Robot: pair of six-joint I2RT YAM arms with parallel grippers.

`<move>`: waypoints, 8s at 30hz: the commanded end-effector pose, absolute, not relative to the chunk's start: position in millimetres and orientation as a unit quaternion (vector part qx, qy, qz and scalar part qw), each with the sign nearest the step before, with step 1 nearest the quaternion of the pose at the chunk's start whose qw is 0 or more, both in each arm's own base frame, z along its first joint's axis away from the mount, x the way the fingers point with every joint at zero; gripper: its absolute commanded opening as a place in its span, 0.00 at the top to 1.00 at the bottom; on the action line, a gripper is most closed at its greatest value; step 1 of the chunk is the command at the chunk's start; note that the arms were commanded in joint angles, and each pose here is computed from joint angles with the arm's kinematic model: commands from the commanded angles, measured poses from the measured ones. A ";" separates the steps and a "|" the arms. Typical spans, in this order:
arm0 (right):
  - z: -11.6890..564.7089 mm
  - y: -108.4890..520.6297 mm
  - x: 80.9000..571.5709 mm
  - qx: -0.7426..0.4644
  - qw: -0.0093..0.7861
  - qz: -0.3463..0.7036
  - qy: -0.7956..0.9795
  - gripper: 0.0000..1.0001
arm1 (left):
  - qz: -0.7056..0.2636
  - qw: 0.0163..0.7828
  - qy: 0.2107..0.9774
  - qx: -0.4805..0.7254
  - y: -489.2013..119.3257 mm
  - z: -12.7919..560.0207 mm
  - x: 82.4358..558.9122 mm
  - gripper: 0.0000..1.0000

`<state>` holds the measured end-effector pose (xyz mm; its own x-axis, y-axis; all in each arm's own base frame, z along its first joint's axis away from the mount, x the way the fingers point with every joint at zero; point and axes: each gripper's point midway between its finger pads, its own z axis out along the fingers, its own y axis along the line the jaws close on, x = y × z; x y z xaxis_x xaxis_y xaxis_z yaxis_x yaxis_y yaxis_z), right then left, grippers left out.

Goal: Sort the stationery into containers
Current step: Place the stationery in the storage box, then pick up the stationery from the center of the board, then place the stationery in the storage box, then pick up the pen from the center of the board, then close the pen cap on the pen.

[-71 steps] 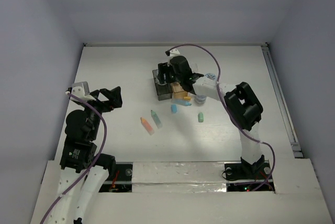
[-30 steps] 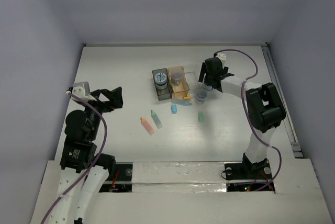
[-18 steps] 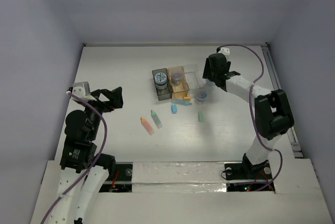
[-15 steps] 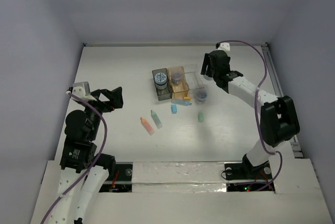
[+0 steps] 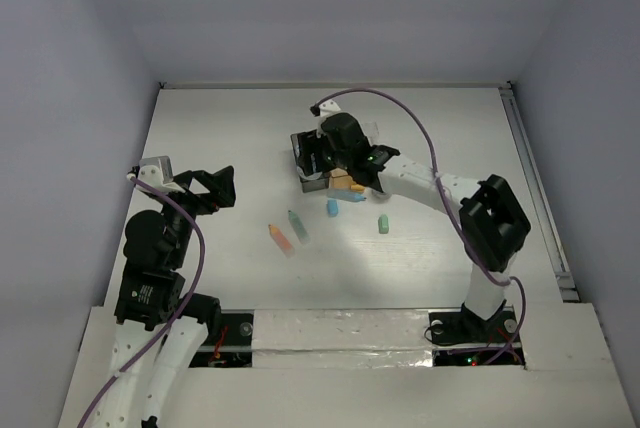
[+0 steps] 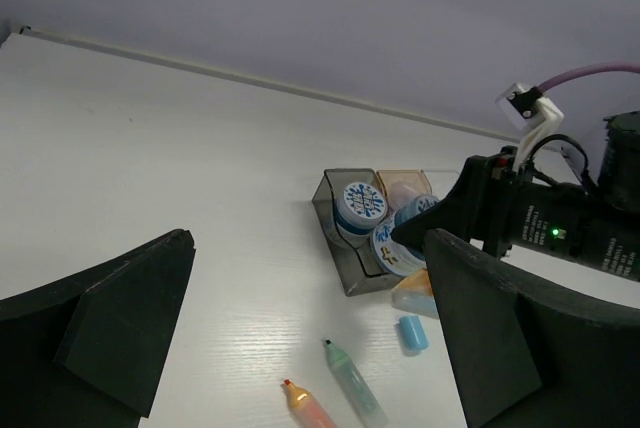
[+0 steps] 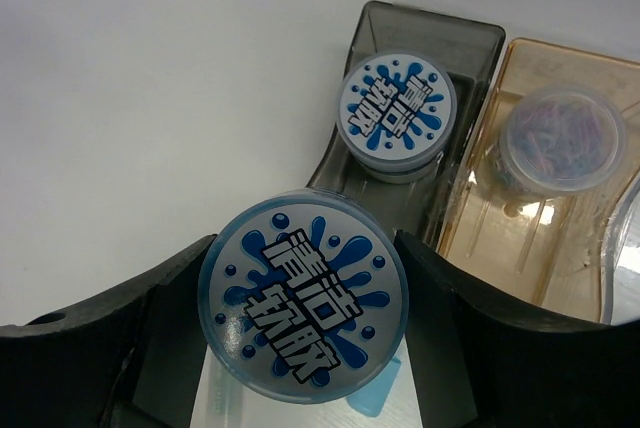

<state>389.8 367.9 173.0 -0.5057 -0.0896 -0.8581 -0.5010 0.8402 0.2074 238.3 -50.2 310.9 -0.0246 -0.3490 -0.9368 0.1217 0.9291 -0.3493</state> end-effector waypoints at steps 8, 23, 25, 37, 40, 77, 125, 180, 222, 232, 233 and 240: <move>192.5 378.9 419.8 -0.181 0.502 0.206 0.820 0.49 | -0.181 0.715 0.671 -0.071 -53.1 328.4 236.3 0.01; 188.5 370.1 433.5 -0.162 0.514 0.167 0.826 0.00 | -0.183 0.715 0.671 -0.068 -54.2 328.1 236.6 0.01; 195.3 355.9 433.4 -0.147 0.528 0.145 0.824 0.00 | -0.183 0.715 0.671 -0.068 -54.5 328.9 236.7 0.01; 153.4 219.5 373.9 -0.012 0.502 0.078 0.861 0.07 | -0.195 0.714 0.670 -0.056 -61.7 329.9 234.3 0.01; 134.1 203.9 359.7 -0.006 0.480 0.053 0.876 0.01 | -0.197 0.712 0.672 -0.053 -63.9 328.5 234.2 0.01; 182.8 229.2 384.7 -0.045 0.494 0.167 0.852 0.49 | -0.200 0.709 0.674 -0.048 -66.2 327.1 234.8 0.01; 113.5 418.0 295.1 -0.259 0.408 0.183 0.856 0.44 | -0.201 0.703 0.680 -0.050 -67.2 322.8 236.2 0.04; 236.5 391.4 317.7 -0.102 0.519 0.291 0.797 0.87 | -0.465 0.533 0.706 -0.030 -215.4 205.4 234.1 0.37; 243.0 380.5 286.2 -0.093 0.493 0.353 0.789 0.18 | -0.421 0.577 0.699 -0.033 -211.7 192.4 247.0 1.00; 191.1 259.1 266.2 -0.040 0.472 0.223 0.852 0.79 | -0.410 0.568 0.714 -0.005 -203.1 173.9 228.7 1.00; 169.4 240.9 263.2 -0.033 0.446 0.189 0.874 0.93 | -0.412 0.571 0.710 -0.003 -202.7 177.7 227.6 1.00; 76.6 186.5 246.9 0.008 0.326 0.101 0.940 0.53 | -0.412 0.588 0.696 0.017 -202.9 194.2 226.4 1.00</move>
<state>263.9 212.3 112.8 -0.7007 0.1043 -0.7058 -0.1307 0.9537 0.2707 227.2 -199.4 173.2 -0.3544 -0.4663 -0.8105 0.4519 0.6734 -0.5850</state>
